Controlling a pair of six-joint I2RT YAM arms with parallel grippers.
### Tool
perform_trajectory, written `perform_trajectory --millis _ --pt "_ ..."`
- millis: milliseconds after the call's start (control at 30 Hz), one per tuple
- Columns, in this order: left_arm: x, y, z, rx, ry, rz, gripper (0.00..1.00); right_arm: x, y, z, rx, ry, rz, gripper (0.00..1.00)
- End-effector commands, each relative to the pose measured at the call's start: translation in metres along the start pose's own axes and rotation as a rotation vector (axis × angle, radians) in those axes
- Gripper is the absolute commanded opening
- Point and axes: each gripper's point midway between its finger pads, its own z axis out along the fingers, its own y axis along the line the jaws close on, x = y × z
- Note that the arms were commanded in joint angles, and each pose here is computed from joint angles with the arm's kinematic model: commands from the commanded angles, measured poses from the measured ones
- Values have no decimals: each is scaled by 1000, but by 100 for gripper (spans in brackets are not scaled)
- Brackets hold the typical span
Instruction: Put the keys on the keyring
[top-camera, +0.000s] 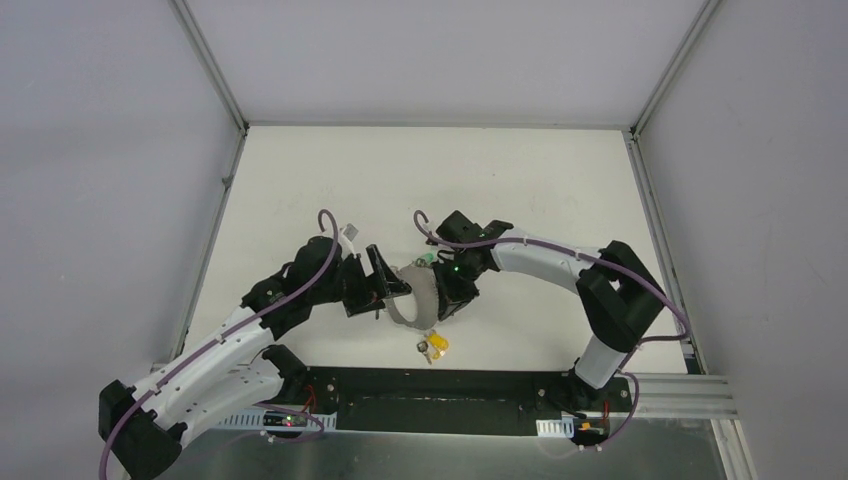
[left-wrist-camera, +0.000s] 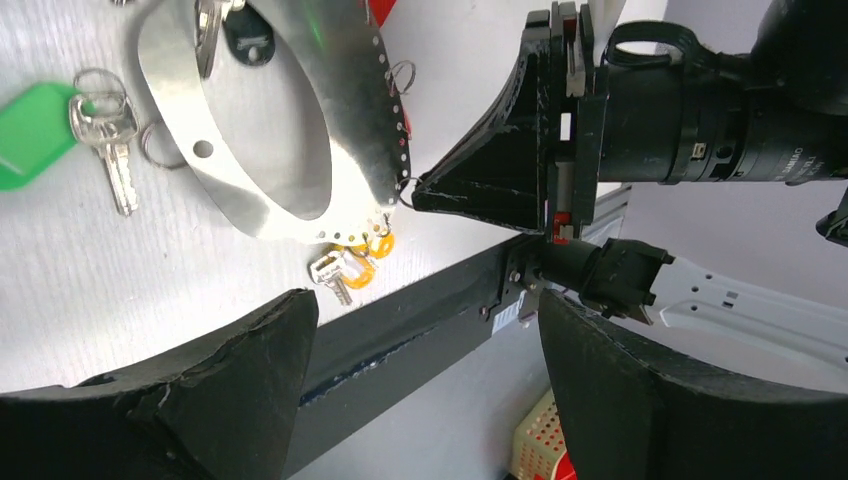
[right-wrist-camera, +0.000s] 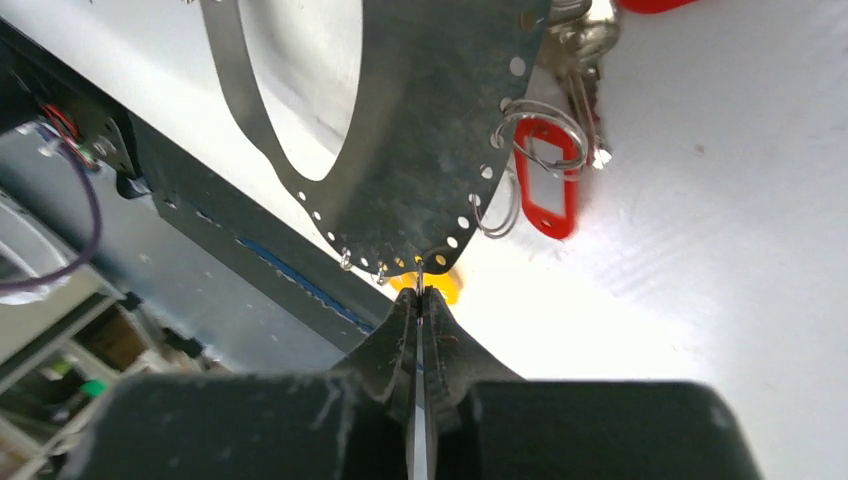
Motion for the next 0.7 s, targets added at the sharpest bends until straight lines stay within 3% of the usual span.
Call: perform_trajectory --millis 0,267,467,667 --pt "-28 -27 -19 70 -133 131 83 -5 0 -43 82 -78 -192 0" --pt "-48 -63 -47 168 -250 357 79 -30 25 -94 55 -301 -450 0" --pt "-49 -93 -60 289 -271 566 79 -37 56 -130 -63 -518 -695 0" --pt "-49 -108 -66 352 -288 696 77 -38 75 -157 -131 -719 -816 0"
